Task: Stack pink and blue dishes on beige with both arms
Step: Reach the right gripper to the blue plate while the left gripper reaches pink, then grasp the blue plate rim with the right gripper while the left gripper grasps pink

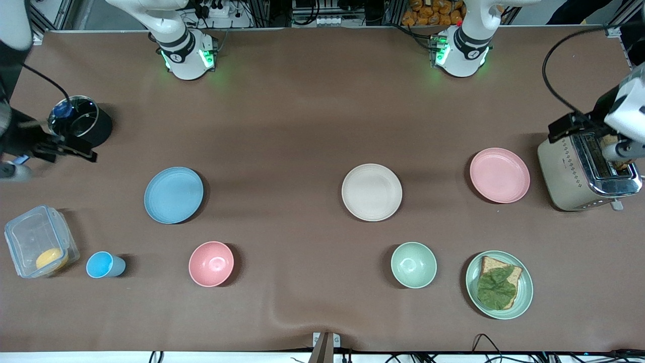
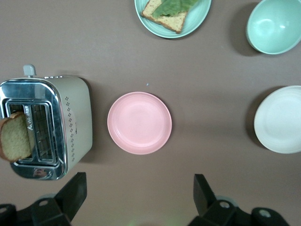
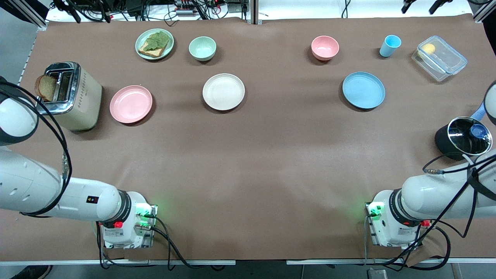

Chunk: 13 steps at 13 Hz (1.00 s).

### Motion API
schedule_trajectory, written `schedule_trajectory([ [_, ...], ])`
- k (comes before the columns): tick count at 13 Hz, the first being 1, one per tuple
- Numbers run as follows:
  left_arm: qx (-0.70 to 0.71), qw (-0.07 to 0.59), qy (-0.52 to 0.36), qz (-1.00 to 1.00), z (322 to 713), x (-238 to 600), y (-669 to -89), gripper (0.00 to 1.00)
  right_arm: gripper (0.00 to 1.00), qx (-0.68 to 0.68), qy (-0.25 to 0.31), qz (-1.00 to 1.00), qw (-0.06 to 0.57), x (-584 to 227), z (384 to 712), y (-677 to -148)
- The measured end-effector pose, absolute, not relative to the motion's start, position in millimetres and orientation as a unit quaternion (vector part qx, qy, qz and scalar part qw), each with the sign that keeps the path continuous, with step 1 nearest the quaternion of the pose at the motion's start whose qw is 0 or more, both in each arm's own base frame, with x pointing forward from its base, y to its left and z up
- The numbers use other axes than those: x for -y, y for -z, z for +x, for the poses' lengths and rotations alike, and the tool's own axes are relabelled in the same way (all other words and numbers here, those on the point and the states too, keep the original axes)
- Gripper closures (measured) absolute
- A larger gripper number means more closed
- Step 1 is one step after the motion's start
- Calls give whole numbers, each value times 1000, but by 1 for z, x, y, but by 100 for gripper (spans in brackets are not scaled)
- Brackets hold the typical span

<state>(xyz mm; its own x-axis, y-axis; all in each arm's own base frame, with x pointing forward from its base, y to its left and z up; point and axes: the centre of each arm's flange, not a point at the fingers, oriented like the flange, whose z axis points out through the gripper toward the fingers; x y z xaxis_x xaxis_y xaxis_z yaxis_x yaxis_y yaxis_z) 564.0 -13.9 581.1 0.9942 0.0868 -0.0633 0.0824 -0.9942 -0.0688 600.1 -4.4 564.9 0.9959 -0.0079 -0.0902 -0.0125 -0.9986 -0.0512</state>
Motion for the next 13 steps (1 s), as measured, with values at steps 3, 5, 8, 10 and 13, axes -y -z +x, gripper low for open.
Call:
schedule_trajectory([
  [3,45,30,-21,-998,562,7,-538,0,0,28,-84,-996,22,-35,615,-519],
  [5,43,29,-18,-998,558,6,-511,0,0,37,-103,-994,20,-46,620,-497],
  [8,52,27,-12,-998,553,-6,-464,0,0,36,-126,-991,20,-45,627,-469],
  [10,63,25,-2,-998,544,-21,-421,0,0,43,-133,-990,19,-54,630,-455],
  [13,79,24,-4,-997,531,-41,-360,0,0,52,-125,-991,15,-66,642,-429],
])
